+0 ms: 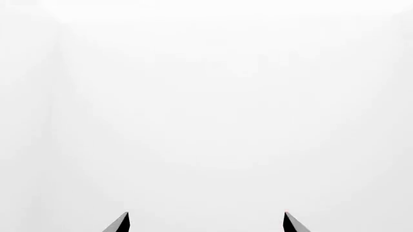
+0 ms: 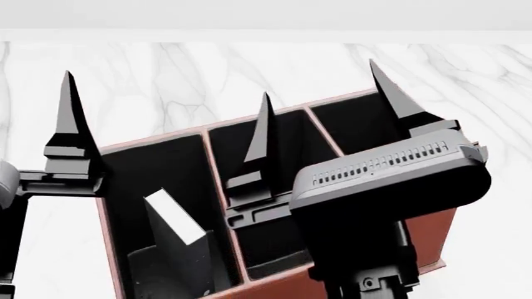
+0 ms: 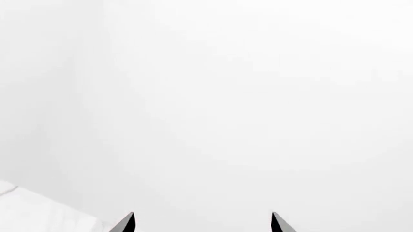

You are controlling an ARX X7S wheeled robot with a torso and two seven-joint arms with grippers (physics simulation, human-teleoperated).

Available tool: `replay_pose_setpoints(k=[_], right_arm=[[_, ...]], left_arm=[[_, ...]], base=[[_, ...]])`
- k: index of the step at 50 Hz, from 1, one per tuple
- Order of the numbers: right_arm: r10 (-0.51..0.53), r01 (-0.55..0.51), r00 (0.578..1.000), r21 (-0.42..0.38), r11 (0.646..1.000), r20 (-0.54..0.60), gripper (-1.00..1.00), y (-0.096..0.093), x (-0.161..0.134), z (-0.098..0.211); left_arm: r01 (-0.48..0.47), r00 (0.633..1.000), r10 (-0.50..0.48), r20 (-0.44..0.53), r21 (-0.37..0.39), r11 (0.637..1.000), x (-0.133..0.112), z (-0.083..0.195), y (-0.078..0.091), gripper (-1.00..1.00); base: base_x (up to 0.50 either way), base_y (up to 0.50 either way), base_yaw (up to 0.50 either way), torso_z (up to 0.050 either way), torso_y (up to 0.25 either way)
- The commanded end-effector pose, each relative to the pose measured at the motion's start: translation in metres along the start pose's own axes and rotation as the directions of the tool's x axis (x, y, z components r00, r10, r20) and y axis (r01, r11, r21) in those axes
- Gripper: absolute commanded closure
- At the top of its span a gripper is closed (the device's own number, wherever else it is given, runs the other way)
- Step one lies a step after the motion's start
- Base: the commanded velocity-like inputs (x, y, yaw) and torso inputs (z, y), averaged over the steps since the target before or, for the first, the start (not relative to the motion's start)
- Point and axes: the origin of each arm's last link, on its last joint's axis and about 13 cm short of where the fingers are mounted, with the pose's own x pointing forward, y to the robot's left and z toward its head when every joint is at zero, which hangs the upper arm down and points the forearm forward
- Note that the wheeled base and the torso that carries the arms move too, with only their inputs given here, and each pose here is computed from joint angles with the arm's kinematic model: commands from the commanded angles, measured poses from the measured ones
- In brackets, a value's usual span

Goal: Pick up the book and place it in the left compartment of the caddy.

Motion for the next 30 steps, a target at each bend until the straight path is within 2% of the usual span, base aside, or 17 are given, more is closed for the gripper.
replay_pose_setpoints(k=[1,30], right_arm=[[-0.003,0.004,1.000,-0.019,1.000,0.026,-1.00,-0.004,0.003,0.012],[-0.004,0.006,0.999,-0.044,0.999,0.050,-1.00,-0.007,0.001,0.028]], left_arm=[[0.001,0.999,0.000,0.040,-0.015,1.000,0.008,0.013,-0.001,-1.00],[0.018,0.996,-0.017,0.090,-0.016,1.000,0.009,0.031,-0.003,-1.00]], base=[[0.00,0.00,0.00,0.000,0.000],[0.00,0.00,0.00,0.000,0.000]])
